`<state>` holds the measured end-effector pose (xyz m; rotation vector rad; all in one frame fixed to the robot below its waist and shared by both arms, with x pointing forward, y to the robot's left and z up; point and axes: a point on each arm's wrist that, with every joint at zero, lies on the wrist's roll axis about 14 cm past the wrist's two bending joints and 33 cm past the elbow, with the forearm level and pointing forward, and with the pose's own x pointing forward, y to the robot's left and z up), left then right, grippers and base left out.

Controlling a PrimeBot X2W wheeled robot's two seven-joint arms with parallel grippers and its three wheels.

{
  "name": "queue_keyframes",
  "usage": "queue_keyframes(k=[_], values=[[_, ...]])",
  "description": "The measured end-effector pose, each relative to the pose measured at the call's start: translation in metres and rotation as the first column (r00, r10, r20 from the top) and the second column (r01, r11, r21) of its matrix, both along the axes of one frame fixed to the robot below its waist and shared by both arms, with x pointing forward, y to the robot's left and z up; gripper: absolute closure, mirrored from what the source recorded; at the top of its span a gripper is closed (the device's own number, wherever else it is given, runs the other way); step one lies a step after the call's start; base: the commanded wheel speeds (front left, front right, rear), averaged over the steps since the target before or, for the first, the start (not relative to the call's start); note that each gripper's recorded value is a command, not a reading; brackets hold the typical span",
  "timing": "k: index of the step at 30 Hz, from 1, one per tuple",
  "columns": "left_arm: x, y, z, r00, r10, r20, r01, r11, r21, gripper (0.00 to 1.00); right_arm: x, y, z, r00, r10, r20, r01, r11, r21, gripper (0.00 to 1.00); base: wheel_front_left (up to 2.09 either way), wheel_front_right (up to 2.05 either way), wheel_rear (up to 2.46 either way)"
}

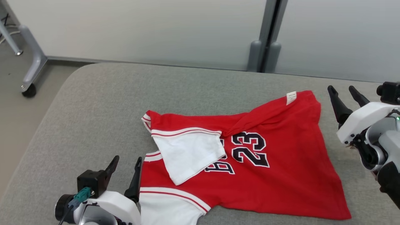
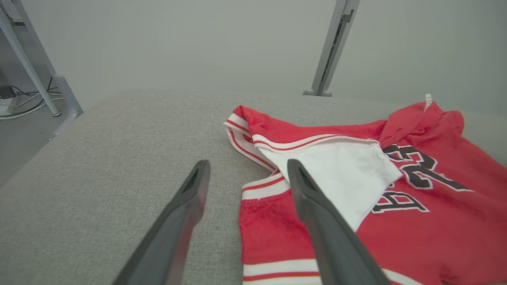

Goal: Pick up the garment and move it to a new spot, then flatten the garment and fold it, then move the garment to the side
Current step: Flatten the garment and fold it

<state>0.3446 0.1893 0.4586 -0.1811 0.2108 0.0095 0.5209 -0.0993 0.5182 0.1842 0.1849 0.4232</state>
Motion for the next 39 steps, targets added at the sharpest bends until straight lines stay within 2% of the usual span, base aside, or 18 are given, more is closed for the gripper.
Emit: queue_keyframes(k=[5, 7, 9, 16, 21, 26, 31, 39], values=[[-0.002, -0.008, 0.013, 0.998, -0.028, 0.051, 0.028, 1.0, 0.006, 0.0, -0.032, -0.027, 0.018, 0.997, -0.043, 0.06, 0.039, 0.997, 0.059, 0.0, 0.0, 0.0, 0.0], [-0.001, -0.013, 0.022, 0.996, -0.036, 0.087, 0.037, 0.999, -0.003, 0.0, -0.042, -0.047, 0.023, 0.992, -0.078, 0.097, 0.074, 0.996, 0.041, 0.0, 0.0, 0.0, 0.0], [-0.002, -0.011, 0.028, 0.992, -0.036, 0.117, 0.036, 0.999, 0.004, 0.0, -0.055, -0.065, 0.021, 0.986, -0.13, 0.107, 0.124, 0.99, 0.062, 0.0, 0.0, 0.0, 0.0], [-0.006, -0.006, 0.059, 0.969, -0.039, 0.244, 0.032, 0.999, 0.034, 0.0, -0.111, -0.085, 0.003, 0.963, -0.235, 0.132, 0.216, 0.965, 0.145, 0.0, 0.0, 0.0, 0.0], [-0.008, -0.003, 0.064, 0.961, -0.012, 0.275, 0.003, 0.999, 0.033, 0.0, -0.141, -0.083, 0.009, 0.942, -0.274, 0.194, 0.24, 0.953, 0.184, 0.0, 0.0, 0.0, 0.0], [-0.01, -0.001, 0.056, 0.963, 0.023, 0.269, -0.032, 0.999, 0.028, 0.0, -0.161, -0.07, 0.008, 0.936, -0.271, 0.224, 0.235, 0.956, 0.175, 0.0, 0.0, 0.0, 0.0], [-0.016, -0.003, 0.041, 0.97, 0.032, 0.24, -0.037, 0.999, 0.019, 0.0, -0.172, -0.058, 0.005, 0.94, -0.256, 0.226, 0.222, 0.961, 0.166, 0.0, 0.0, 0.0, 0.0], [-0.013, -0.007, 0.044, 0.965, 0.017, 0.263, -0.022, 1.0, 0.018, 0.0, -0.169, -0.053, 0.007, 0.941, -0.233, 0.245, 0.204, 0.969, 0.137, 0.0, 0.0, 0.0, 0.0]])
